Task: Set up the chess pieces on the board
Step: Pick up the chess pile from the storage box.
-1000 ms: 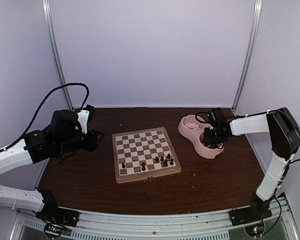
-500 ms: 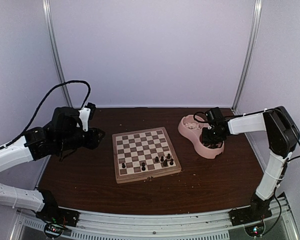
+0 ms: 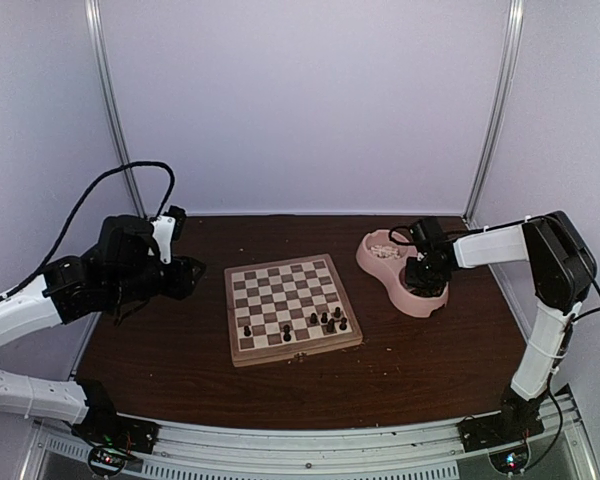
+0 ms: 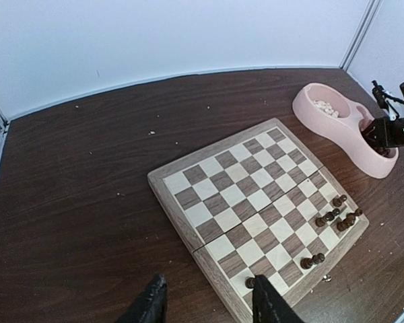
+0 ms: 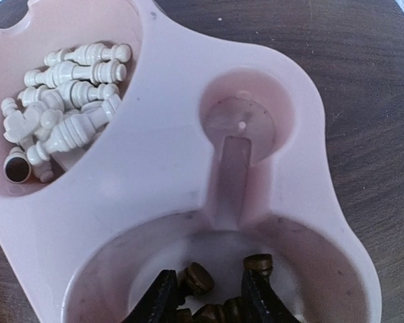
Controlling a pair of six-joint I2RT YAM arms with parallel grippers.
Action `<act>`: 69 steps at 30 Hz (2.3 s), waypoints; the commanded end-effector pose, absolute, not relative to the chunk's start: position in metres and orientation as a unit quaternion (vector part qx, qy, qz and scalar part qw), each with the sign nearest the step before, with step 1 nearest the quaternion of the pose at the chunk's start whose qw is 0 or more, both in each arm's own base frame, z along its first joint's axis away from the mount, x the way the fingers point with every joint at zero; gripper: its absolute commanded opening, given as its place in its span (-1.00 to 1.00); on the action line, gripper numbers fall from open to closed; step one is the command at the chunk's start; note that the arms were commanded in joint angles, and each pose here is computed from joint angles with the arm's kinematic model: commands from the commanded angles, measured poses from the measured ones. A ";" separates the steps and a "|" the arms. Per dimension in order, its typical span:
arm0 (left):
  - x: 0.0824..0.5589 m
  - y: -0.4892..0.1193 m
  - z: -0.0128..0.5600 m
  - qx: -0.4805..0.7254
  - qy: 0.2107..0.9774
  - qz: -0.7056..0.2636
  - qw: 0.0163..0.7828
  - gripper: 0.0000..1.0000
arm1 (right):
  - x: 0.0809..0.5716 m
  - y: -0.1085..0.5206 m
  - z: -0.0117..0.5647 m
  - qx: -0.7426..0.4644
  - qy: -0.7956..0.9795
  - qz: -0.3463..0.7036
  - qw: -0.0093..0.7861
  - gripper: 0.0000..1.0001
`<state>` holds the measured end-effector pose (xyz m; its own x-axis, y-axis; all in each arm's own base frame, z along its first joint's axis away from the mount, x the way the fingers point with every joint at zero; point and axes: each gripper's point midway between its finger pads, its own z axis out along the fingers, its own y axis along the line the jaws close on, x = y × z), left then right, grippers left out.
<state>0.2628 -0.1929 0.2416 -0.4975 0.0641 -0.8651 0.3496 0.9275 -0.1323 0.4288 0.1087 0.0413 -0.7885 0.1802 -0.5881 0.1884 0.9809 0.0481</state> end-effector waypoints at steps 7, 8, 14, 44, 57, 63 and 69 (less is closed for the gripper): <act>0.270 -0.210 0.241 0.123 0.853 -0.168 0.478 -0.13 | 0.419 0.102 0.034 0.089 0.954 -0.029 0.284 -0.36; 0.269 -0.209 0.242 0.123 0.852 -0.170 0.479 -0.13 | 0.419 0.104 0.035 0.085 0.955 -0.023 0.285 -0.38; 0.267 -0.205 0.246 0.121 0.854 -0.165 0.478 -0.12 | 0.422 0.115 0.031 0.080 0.956 0.004 0.282 -0.46; 0.268 -0.232 0.224 0.178 0.865 -0.177 0.434 -0.09 | 0.417 0.127 0.120 0.046 0.890 0.102 0.442 -0.67; 0.265 -0.311 0.216 0.257 0.839 -0.278 0.392 -0.10 | 0.394 0.179 0.161 -0.019 0.843 0.275 0.462 -0.66; 0.260 -0.381 0.229 0.322 0.806 -0.282 0.409 -0.07 | 0.390 0.191 0.168 0.018 0.842 0.332 0.425 -0.66; 0.271 -0.446 0.228 0.338 0.764 -0.319 0.447 -0.05 | 0.377 0.195 0.164 0.063 0.850 0.366 0.374 -0.66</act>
<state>0.2562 -0.4055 0.2068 -0.4758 0.3208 -0.8190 0.7610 0.6170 -0.2004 0.3852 0.1874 0.1461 -0.6807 0.3132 -0.6622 -0.1974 0.7921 0.5776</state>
